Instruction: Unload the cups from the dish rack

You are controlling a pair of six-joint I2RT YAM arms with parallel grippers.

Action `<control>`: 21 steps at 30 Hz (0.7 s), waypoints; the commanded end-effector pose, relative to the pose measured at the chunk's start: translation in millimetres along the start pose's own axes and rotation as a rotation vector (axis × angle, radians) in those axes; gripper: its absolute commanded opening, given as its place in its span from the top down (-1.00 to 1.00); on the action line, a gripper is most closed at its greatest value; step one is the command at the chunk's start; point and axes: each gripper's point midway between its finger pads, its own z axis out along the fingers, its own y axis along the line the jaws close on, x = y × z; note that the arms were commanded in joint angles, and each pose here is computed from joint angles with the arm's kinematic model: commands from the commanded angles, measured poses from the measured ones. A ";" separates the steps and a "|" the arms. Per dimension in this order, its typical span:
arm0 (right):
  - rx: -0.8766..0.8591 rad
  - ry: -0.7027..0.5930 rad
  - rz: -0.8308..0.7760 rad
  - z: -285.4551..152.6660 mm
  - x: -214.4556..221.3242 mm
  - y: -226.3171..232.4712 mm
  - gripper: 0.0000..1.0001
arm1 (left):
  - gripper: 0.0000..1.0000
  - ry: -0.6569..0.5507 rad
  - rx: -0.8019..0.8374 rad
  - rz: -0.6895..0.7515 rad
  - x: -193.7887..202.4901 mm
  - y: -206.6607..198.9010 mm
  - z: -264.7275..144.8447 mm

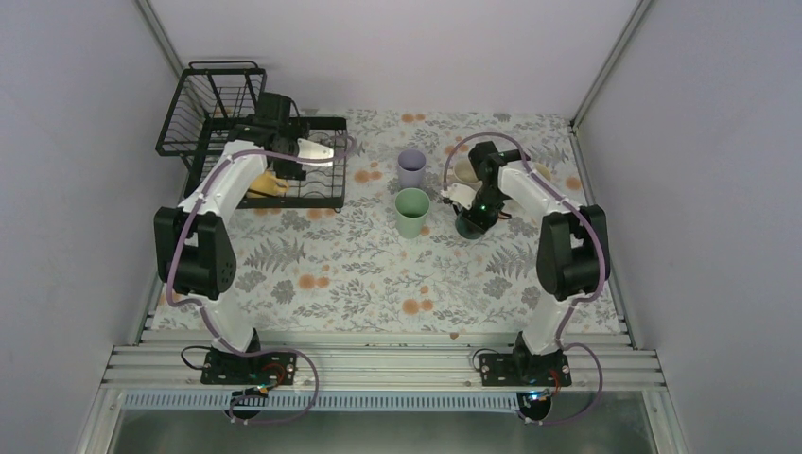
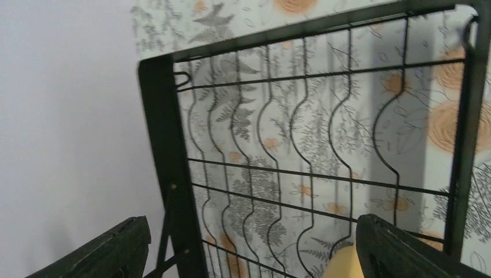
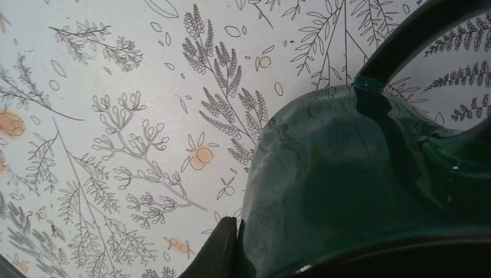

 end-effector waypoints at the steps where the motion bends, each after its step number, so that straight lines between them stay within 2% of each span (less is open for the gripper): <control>1: 0.040 -0.018 0.007 2.0 -9.3 -12.7 0.92 | -0.75 0.046 0.124 0.068 14.5 -30.8 15.0; 6: 0.046 -0.001 0.011 9.4 -10.8 -16.7 0.92 | -0.67 0.093 0.311 0.074 34.2 -63.1 22.7; 9: 0.043 0.004 0.011 13.2 -10.7 -17.0 0.92 | -0.61 0.129 0.328 0.072 45.7 -67.3 26.9; 16: 0.039 0.016 0.009 18.9 -11.1 -17.9 0.88 | -0.61 0.179 0.404 0.095 63.2 -84.2 32.0; 21: 0.059 0.015 0.002 15.4 -12.6 -18.8 0.43 | -0.59 0.222 0.447 0.112 75.5 -92.9 39.6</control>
